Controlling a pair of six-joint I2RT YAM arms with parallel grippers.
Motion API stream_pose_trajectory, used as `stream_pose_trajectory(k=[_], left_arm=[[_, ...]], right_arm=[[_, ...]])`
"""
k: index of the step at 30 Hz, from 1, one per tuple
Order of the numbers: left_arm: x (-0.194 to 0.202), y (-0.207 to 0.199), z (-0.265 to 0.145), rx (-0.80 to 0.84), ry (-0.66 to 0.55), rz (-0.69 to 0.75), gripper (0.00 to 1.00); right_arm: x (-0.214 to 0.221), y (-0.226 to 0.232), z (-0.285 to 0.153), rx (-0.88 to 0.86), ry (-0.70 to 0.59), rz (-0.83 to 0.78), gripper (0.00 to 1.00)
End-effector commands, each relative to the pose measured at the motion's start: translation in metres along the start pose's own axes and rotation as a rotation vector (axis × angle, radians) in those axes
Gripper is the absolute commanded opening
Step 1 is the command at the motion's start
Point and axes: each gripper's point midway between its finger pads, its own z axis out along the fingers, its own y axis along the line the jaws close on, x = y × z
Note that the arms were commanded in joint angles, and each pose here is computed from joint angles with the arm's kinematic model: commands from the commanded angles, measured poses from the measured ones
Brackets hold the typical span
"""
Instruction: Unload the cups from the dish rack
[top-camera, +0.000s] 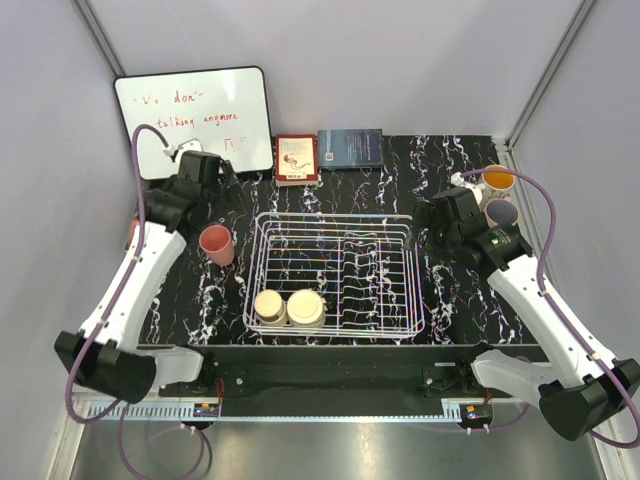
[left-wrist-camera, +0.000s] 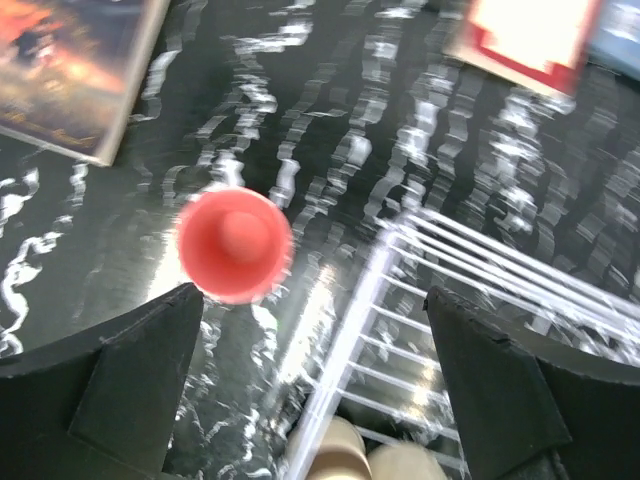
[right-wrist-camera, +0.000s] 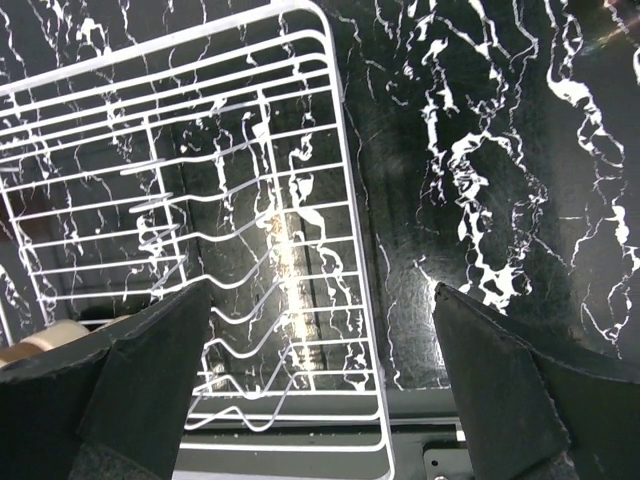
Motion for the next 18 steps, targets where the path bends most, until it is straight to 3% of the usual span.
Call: stream_pose_trajectory(k=[1,7,12,18], left_arm=[[0.016,-0.011,-0.035,0.065,-0.034,0.013,0.99],[0.087,-0.035,-0.063,0.106,0.031,0.133,0.99],[0.123,-0.047,-0.071,0.186,0.083,0.091,0.99],[0.176,-0.044,-0.070,0.167,0.204,0.129,0.99]], right_arm=[[-0.017,0.003,-0.003,-0.012,-0.093,0.001,1.00],[-0.004,0.034,-0.004,-0.183,-0.015,-0.008,1.00],[0.002,0.038,0.001,-0.213,-0.015,0.039,1.00],[0.012,0.033,0.009,-0.193,0.013,0.045,1.00]])
